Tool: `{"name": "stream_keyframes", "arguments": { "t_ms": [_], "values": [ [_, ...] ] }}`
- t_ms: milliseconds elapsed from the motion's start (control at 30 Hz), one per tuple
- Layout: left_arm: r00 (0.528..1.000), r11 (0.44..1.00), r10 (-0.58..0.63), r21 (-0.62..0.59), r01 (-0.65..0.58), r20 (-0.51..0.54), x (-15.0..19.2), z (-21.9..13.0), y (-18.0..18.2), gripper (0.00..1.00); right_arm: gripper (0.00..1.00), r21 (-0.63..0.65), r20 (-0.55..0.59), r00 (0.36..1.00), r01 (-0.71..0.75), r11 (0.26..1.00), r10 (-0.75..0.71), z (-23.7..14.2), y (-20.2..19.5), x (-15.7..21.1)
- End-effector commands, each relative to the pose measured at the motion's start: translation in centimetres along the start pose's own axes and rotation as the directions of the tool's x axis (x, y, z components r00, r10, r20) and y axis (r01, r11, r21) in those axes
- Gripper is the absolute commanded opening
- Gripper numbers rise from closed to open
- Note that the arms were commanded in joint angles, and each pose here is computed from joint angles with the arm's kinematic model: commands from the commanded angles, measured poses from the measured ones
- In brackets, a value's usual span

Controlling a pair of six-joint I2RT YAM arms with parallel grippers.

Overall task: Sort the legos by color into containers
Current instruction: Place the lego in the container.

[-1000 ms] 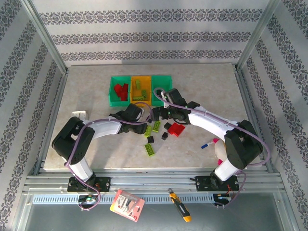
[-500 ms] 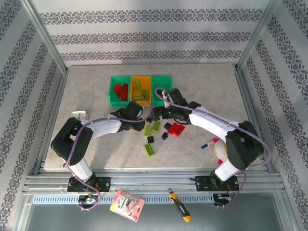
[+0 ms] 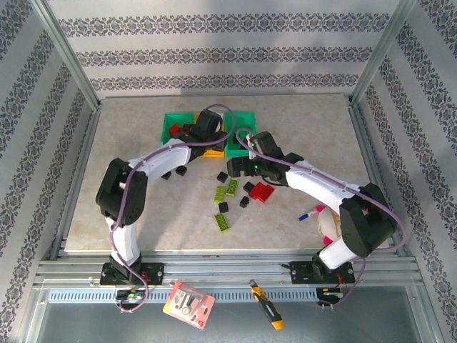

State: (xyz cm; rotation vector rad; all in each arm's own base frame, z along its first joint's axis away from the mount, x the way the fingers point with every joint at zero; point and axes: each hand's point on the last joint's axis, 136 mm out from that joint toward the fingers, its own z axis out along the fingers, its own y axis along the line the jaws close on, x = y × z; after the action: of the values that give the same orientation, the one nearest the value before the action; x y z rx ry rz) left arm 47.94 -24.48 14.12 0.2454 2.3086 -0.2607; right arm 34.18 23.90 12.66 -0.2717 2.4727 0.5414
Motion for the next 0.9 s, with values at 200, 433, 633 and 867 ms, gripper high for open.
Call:
{"name": "stream_keyframes", "arguments": {
  "t_ms": [200, 433, 633, 867],
  "values": [
    [0.998, 0.993, -0.042, -0.112, 0.036, -0.053, -1.6, 3.7, 5.0, 0.28, 0.98, 0.025, 0.058, 0.997, -0.049, 0.998, 0.047, -1.9, -1.8, -0.7],
    [0.999, 0.998, -0.035, -0.045, 0.035, 0.006, -3.4, 3.0, 3.8, 0.63, 0.98, 0.053, 0.066, 0.996, -0.068, 0.996, 0.065, -2.1, -2.6, -0.4],
    [0.998, 0.997, 0.028, 0.076, -0.033, 0.058, -3.5, -0.5, 1.6, 0.94, 0.98, 0.106, 0.004, 0.997, -0.074, 0.992, 0.074, -2.0, -4.8, 1.7],
    [0.951, 0.921, 0.264, 0.251, -0.298, 0.16, 0.1, -5.7, -3.7, 0.99, 0.98, 0.144, -0.1, 0.987, -0.113, 0.983, 0.128, -1.5, -6.7, 4.3]
  ]
}}
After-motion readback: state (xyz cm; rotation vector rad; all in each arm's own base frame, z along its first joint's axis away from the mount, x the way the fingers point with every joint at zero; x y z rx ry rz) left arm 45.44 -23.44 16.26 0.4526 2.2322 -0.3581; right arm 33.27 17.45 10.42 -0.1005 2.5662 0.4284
